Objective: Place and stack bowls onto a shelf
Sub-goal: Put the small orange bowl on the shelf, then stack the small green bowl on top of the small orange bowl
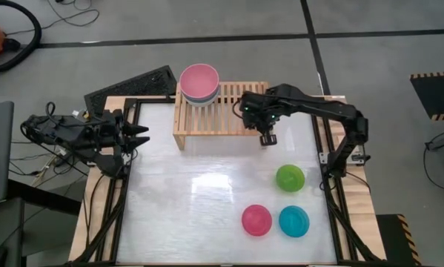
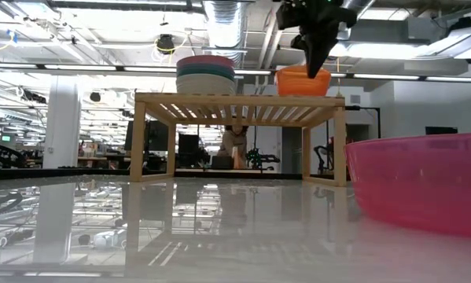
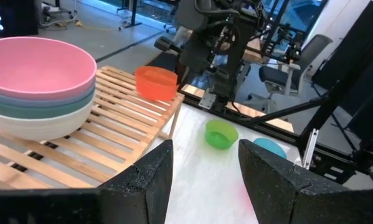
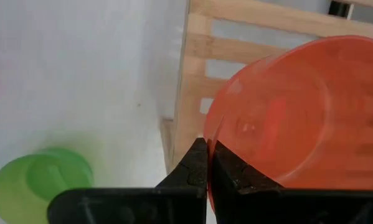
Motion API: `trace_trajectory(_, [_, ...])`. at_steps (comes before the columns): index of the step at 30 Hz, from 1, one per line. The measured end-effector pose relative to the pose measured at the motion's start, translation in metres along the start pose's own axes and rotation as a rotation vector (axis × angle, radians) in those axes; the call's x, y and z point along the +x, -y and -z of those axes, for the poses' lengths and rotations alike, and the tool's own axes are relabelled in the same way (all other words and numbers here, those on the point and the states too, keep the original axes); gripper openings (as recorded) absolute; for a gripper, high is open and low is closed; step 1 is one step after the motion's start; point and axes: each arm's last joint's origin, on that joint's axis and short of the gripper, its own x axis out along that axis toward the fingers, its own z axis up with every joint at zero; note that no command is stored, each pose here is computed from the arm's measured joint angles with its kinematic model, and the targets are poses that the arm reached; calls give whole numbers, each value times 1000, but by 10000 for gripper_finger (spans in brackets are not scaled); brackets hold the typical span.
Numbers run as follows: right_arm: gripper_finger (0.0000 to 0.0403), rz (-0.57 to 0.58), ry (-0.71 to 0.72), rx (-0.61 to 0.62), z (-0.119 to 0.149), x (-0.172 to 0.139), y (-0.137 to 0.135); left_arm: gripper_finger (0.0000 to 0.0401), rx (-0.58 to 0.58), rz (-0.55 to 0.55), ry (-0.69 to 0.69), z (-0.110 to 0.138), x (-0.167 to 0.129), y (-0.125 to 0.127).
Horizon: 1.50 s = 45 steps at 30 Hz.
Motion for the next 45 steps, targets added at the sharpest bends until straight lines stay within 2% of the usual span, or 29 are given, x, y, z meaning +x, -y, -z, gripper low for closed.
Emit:
trace_trajectory(10, [24, -8, -3, 19, 2, -1, 1, 167, 0, 0, 0, 0, 0, 0])
trace_trajectory(16, [87, -17, -24, 64, 4, -1, 2, 167, 0, 1, 0, 0, 0, 0])
trace_trajectory(25, [152, -10, -17, 138, 4, -2, 2, 167, 1, 1, 0, 0, 0, 0])
trace_trajectory(31, [221, 47, 90, 213, 0, -32, 9, 167, 3, -1, -4, 0, 0, 0])
trace_trajectory(34, [238, 67, 147, 314, 1, -53, 11, 167, 2, 0, -4, 0, 0, 0])
trace_trajectory(38, [239, 14, 181, 530, 9, -80, -8, 167, -12, 2, -7, 1, 0, 0])
trace_trajectory(41, [238, -35, 172, 683, 10, -82, -34, 167, -12, 20, -16, 1, 0, 0])
trace_trajectory(45, [238, -34, 57, 670, 2, -57, -79, 167, -15, 20, -25, 2, 0, 0])
